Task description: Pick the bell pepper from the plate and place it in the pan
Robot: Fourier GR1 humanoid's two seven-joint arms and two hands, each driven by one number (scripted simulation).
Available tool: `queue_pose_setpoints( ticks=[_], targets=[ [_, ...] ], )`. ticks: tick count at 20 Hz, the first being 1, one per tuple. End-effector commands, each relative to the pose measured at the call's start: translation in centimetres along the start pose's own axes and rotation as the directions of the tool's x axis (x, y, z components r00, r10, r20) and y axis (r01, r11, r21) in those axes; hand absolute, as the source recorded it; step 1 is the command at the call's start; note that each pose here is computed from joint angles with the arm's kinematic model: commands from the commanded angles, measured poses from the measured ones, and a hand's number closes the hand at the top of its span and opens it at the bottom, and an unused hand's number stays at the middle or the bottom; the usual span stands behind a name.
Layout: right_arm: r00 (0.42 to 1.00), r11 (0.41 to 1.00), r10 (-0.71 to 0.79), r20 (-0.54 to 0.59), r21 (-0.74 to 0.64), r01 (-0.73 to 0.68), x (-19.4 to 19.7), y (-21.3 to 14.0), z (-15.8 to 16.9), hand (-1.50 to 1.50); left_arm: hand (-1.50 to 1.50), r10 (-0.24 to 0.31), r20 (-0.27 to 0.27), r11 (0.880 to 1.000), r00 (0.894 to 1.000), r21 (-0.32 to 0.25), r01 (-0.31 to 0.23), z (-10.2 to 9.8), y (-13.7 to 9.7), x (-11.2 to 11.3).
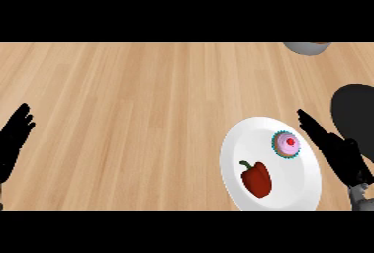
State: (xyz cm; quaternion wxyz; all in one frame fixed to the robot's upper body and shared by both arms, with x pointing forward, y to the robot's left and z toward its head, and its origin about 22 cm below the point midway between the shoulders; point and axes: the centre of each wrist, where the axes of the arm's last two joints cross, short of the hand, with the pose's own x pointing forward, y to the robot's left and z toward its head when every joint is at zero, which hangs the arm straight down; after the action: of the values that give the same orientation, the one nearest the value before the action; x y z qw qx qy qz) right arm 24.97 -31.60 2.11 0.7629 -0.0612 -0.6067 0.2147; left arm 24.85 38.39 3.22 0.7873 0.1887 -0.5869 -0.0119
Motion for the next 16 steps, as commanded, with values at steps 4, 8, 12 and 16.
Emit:
queue_pose_setpoints(
  ticks=[4,8,12,16],
  targets=[
    [0.885,0.897,-0.241,0.398,0.439,0.048,8.0,4.8,-2.8,1.50,0.00,0.160,0.254,0.969,0.954,-0.225,-0.103,0.3,-7.7,2.9],
    [0.851,0.973,-0.110,0.513,0.231,-0.014,7.5,-1.1,-2.8,1.50,0.00,0.330,0.339,0.906,0.881,-0.374,-0.196,2.9,-14.6,3.0],
    [0.810,0.898,-0.232,0.538,0.439,-0.034,3.9,-5.3,-0.8,-1.50,0.00,0.308,0.361,0.910,0.880,-0.382,-0.162,4.5,-15.2,1.9],
    [0.779,0.893,-0.053,0.625,0.378,-0.243,5.4,-7.7,-1.0,-1.50,0.00,0.319,0.353,0.905,0.880,-0.390,-0.171,5.8,-18.3,1.5]
  ],
)
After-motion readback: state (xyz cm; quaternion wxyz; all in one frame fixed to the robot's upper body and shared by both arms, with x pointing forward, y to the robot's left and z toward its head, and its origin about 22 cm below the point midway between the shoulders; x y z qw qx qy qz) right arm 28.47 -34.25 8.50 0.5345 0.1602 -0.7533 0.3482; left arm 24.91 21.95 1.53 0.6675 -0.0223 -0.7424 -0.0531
